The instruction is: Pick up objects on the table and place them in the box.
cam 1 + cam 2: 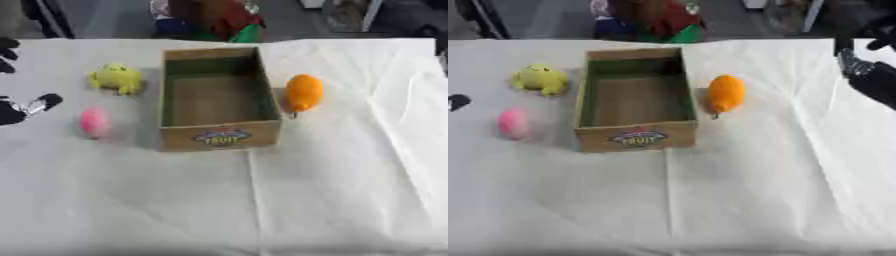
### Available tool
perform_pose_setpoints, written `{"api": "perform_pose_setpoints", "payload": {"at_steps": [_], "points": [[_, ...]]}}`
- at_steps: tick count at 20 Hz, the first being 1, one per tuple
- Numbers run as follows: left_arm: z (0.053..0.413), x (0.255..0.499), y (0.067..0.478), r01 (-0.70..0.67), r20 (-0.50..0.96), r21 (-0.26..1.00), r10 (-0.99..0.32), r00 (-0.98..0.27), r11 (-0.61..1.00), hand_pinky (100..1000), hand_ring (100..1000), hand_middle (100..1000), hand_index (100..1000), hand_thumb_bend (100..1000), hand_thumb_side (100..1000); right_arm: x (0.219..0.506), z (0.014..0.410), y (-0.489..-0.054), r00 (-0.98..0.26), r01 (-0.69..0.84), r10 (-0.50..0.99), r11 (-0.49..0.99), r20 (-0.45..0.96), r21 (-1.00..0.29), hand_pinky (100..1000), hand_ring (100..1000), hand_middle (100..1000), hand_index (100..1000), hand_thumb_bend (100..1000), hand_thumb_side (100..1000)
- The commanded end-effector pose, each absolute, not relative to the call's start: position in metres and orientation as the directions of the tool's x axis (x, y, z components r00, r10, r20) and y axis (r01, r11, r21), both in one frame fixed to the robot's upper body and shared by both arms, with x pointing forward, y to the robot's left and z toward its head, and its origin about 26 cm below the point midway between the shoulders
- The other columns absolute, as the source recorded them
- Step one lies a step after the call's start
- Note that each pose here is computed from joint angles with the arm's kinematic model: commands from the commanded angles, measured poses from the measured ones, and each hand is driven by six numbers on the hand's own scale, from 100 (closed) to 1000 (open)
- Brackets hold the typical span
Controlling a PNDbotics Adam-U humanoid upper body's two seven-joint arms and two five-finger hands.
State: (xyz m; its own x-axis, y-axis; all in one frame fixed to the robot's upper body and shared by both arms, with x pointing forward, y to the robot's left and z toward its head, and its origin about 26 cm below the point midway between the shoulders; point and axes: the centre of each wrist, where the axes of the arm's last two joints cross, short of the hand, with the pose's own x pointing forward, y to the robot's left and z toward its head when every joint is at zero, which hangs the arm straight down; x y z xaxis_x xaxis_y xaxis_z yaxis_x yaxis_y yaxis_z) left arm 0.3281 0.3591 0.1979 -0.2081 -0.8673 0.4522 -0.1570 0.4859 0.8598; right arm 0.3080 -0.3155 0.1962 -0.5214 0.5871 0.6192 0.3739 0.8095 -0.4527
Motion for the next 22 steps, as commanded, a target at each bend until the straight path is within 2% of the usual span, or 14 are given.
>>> {"api": "perform_pose_setpoints", "payload": {"at_steps": [1,7,11,17,22], "points": [[0.216,0.338,0.364,-0.104,0.336,0.929,-0.928,-0.162,0.355,705,606,618,768,772,100,0.308,0.204,-0.317,-0.534,0.376,0.595,0.804,0.601,-0.461,490,633,680,812,334,100],[0.216,0.365,0.363,0.03,0.272,0.962,-0.957,-0.102,0.271,713,614,618,763,752,100,0.308,0.202,-0.317,-0.532,0.372,0.59,0.807,0.607,-0.459,490,631,678,812,333,100],[0.215,0.37,0.363,0.058,0.26,0.965,-0.961,-0.096,0.256,704,615,614,758,762,100,0.308,0.202,-0.317,-0.533,0.371,0.588,0.809,0.609,-0.457,489,629,677,812,332,100],[0.192,0.392,0.358,0.225,0.271,0.941,-0.96,-0.064,0.251,706,622,623,764,759,100,0.309,0.2,-0.316,-0.53,0.366,0.58,0.814,0.618,-0.451,489,629,676,811,331,100],[0.181,0.398,0.365,0.278,0.275,0.928,-0.96,-0.059,0.249,707,624,627,766,756,100,0.308,0.199,-0.316,-0.528,0.366,0.578,0.816,0.622,-0.447,489,628,675,812,330,100]]}}
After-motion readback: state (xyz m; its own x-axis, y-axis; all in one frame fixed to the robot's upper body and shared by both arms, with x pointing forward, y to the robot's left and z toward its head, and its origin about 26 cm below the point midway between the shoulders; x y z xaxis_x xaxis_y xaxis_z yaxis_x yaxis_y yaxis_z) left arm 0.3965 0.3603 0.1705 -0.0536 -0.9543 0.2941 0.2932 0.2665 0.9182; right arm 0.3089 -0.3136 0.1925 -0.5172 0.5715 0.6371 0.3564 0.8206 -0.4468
